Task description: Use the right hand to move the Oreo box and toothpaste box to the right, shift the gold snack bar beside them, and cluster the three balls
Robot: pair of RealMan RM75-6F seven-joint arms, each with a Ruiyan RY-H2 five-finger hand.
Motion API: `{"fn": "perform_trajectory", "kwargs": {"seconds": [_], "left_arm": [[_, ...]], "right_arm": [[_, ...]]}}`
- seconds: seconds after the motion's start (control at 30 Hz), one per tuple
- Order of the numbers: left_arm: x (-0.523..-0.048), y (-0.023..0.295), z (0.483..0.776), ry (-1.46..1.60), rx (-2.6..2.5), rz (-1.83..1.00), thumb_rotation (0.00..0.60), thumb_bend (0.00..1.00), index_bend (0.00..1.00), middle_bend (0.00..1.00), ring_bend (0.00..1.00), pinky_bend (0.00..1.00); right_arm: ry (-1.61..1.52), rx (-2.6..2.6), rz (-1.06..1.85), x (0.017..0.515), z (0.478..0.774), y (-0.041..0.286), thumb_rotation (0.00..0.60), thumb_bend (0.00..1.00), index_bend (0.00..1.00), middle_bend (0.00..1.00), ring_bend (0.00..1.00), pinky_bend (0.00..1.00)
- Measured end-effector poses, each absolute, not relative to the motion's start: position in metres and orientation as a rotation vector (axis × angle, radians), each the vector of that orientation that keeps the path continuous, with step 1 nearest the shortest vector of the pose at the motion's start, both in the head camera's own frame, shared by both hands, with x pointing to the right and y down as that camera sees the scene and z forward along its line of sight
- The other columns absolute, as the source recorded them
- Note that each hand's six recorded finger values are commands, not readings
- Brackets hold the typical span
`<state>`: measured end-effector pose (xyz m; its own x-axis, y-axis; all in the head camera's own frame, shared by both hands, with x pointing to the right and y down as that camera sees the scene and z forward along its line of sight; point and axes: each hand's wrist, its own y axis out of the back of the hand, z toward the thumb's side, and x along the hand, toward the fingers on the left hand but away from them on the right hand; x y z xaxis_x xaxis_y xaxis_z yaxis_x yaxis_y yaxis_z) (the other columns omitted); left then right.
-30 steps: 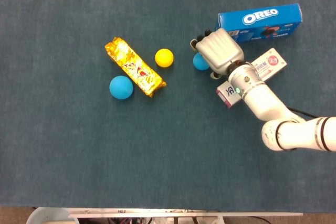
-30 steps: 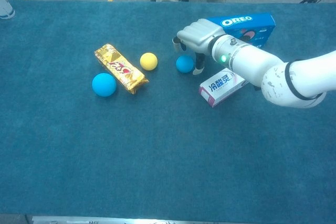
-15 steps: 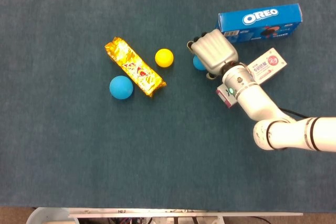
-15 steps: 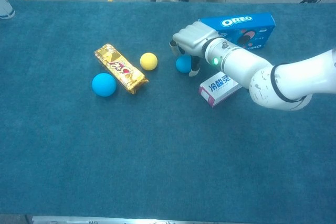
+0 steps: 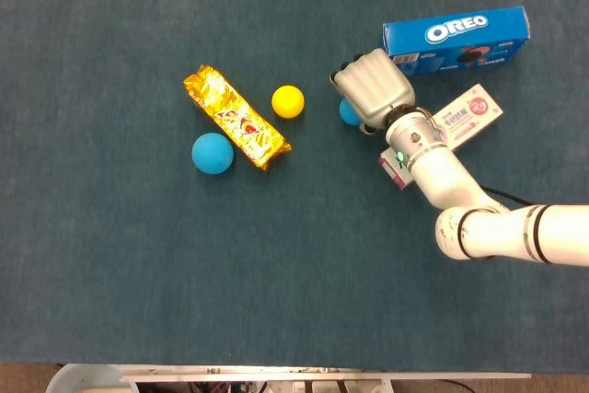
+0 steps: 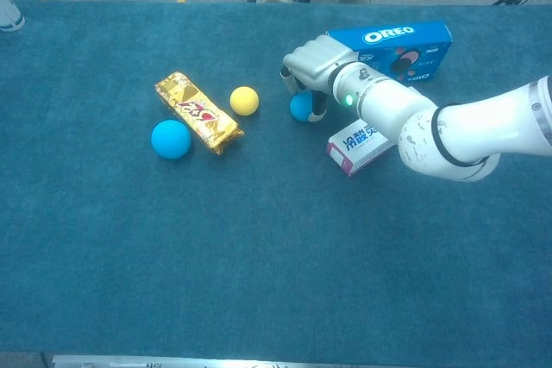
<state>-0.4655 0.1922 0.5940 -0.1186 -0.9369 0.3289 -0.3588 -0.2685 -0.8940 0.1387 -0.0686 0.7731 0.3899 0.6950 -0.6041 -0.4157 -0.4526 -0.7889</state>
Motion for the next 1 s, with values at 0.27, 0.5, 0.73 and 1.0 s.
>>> {"fn": "perform_trajectory", "kwargs": {"seconds": [0.27, 0.5, 0.73, 1.0], "left_arm": [[-0.467, 0.193, 0.593, 1.443, -1.614, -1.399, 0.600, 0.21, 0.23, 0.24, 0.09, 0.10], [-0.465, 0.193, 0.593, 1.440, -1.618, -1.393, 0.600, 0.21, 0.23, 0.24, 0.09, 0.10], [-0.468, 0.197, 0.590, 1.448, -1.606, -1.400, 0.600, 0.21, 0.23, 0.24, 0.09, 0.10], [-0.470, 0.197, 0.589, 1.448, -1.600, -1.396, 0.600, 0.21, 0.23, 0.24, 0.09, 0.10]], "right_arm": [[-0.282, -1.634, 1.253, 0.127, 0.765, -0.064, 0.600, 0.23, 0.51, 0.47, 0.42, 0.71], [-0.273, -1.678, 1.189, 0.108, 0.758, -0.052, 0.600, 0.22, 0.51, 0.47, 0.42, 0.71], [-0.261, -1.682, 1.164, 0.093, 0.755, -0.043, 0.600, 0.20, 0.48, 0.45, 0.41, 0.71], [-0.235, -1.685, 1.166, 0.092, 0.751, -0.038, 0.600, 0.20, 0.21, 0.34, 0.31, 0.62]]}}
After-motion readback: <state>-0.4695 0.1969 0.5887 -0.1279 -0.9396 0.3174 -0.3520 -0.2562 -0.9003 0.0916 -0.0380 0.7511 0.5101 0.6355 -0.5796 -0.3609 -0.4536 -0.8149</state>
